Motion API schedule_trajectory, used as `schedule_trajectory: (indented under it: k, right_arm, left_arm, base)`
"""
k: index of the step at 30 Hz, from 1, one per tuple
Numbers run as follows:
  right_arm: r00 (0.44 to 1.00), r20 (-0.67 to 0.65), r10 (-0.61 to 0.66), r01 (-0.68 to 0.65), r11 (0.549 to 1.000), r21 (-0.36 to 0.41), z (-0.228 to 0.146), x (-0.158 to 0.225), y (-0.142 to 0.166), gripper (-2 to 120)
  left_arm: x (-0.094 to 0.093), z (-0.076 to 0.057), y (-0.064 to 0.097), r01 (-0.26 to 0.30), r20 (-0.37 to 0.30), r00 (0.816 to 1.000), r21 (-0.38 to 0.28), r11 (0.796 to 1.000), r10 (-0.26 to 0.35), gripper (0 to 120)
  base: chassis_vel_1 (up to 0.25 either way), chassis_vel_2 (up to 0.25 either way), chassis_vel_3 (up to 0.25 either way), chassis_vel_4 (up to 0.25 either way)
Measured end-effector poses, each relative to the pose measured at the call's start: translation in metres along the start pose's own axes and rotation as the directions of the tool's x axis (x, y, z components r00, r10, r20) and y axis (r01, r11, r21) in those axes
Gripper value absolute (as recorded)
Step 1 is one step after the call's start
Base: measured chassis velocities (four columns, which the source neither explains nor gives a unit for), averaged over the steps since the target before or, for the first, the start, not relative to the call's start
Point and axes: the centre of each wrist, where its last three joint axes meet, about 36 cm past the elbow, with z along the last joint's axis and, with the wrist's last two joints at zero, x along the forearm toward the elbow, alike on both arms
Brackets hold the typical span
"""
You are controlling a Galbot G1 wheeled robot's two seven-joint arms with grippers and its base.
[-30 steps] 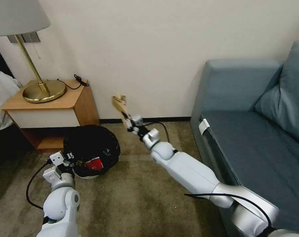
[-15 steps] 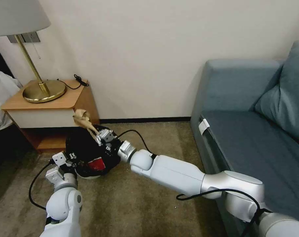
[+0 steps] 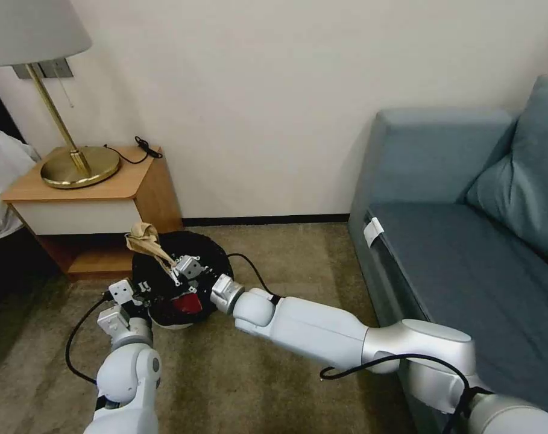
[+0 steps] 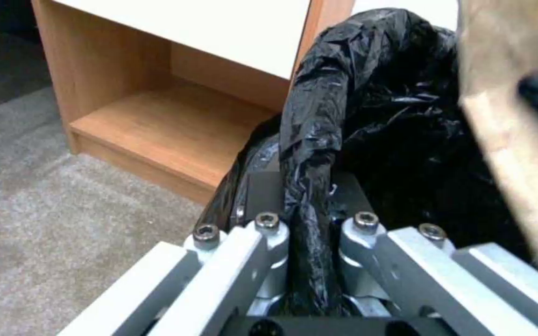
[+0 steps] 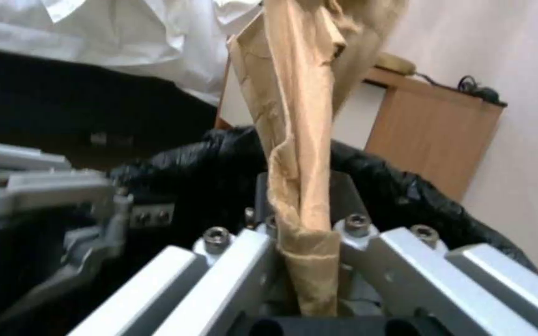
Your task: Pick up the trash bin, then pick up the garbage on the floor and place it into the trash bin.
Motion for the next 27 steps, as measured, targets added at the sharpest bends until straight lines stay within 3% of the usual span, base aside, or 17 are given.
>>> schedule_trajectory:
  k: [15,17,20,25,27]
  right_arm:
    - [1.000,-0.016,0.017,-0.017,1.000,-0.007,0.008,0.009,0.000,57]
    - [1.000,-0.009,0.022,-0.022,1.000,-0.011,0.006,0.008,0.000,69]
    - [1.000,-0.006,0.024,-0.024,1.000,-0.012,0.004,0.008,-0.001,74]
    - [0.999,0.021,0.039,-0.039,0.999,-0.014,-0.007,0.005,-0.010,96]
    - [0.998,0.033,0.048,-0.048,0.999,-0.014,-0.013,0.004,-0.015,99]
  left_arm:
    - [-0.001,-0.006,0.002,0.004,0.011,1.000,0.008,1.000,-0.005,5]
    - [0.000,-0.006,0.003,0.001,0.001,1.000,0.012,1.000,-0.001,5]
    - [0.000,-0.007,0.003,0.000,0.001,1.000,0.011,1.000,0.000,5]
    - [-0.003,-0.005,0.006,-0.003,-0.002,1.000,0.006,1.000,0.003,5]
    - [-0.003,-0.005,0.008,-0.004,-0.001,1.000,0.005,1.000,0.004,5]
  base:
    - [0.000,0.000,0.000,0.000]
    - [0.000,0.000,0.000,0.000]
    - [0.000,0.000,0.000,0.000]
    - [0.000,0.000,0.000,0.000]
    - [0.000,0.000,0.000,0.000]
